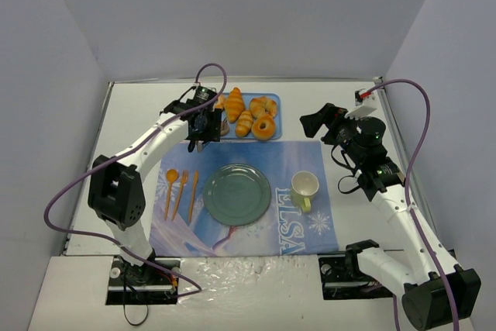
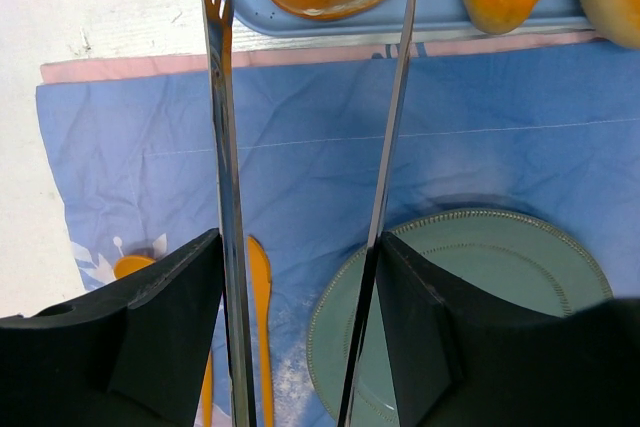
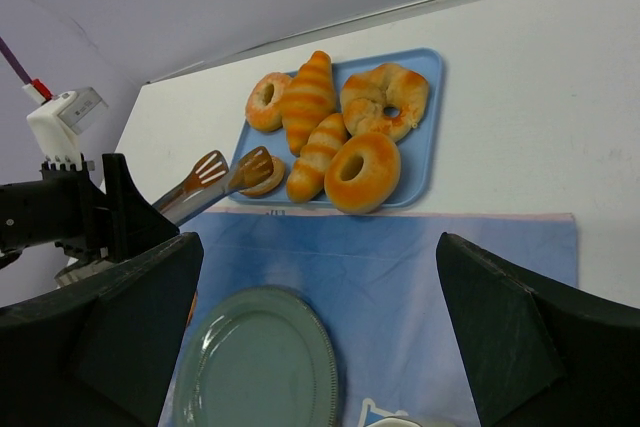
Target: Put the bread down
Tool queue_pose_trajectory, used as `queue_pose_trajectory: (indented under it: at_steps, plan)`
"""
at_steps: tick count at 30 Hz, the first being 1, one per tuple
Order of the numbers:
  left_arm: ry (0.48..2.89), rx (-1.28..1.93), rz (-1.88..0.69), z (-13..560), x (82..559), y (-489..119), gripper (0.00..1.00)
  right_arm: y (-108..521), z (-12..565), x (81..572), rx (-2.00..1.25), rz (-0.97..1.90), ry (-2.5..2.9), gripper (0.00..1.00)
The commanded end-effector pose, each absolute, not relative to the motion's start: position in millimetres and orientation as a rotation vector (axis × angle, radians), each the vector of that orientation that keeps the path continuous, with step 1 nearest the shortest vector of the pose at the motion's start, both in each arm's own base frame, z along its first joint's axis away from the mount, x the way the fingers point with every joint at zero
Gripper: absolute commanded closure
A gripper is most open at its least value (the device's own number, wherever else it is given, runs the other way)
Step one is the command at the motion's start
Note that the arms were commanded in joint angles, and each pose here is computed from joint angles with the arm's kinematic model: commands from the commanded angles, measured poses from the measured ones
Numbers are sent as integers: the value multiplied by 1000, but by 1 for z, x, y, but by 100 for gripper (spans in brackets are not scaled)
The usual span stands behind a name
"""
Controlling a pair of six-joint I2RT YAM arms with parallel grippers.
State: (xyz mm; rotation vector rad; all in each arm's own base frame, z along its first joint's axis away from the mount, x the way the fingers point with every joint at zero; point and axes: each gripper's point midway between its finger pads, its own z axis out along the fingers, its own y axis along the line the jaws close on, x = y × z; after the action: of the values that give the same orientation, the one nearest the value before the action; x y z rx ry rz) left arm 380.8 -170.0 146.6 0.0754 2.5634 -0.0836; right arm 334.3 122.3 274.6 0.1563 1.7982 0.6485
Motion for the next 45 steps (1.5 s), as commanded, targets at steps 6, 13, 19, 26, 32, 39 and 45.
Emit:
queue_pose_trajectory:
  at_steps: [6,13,19,26,32,39,45]
  plan:
    - [2488,75,-77,161,401,-181,45,120,310,337,127,650,1686,0]
    - [2491,93,-88,162,397,-187,46,119,307,335,132,646,1689,0]
    - [2488,98,-103,166,392,-188,46,119,306,334,137,647,1690,0]
    - [2485,107,-114,169,390,-190,58,118,304,334,144,647,1694,0]
    - [2455,109,-124,181,388,-191,69,118,304,334,143,647,1691,0]
    - [2388,113,-139,213,382,-189,73,118,301,335,146,644,1699,0]
    - [2361,137,-166,233,368,-188,73,119,300,337,144,643,1705,0]
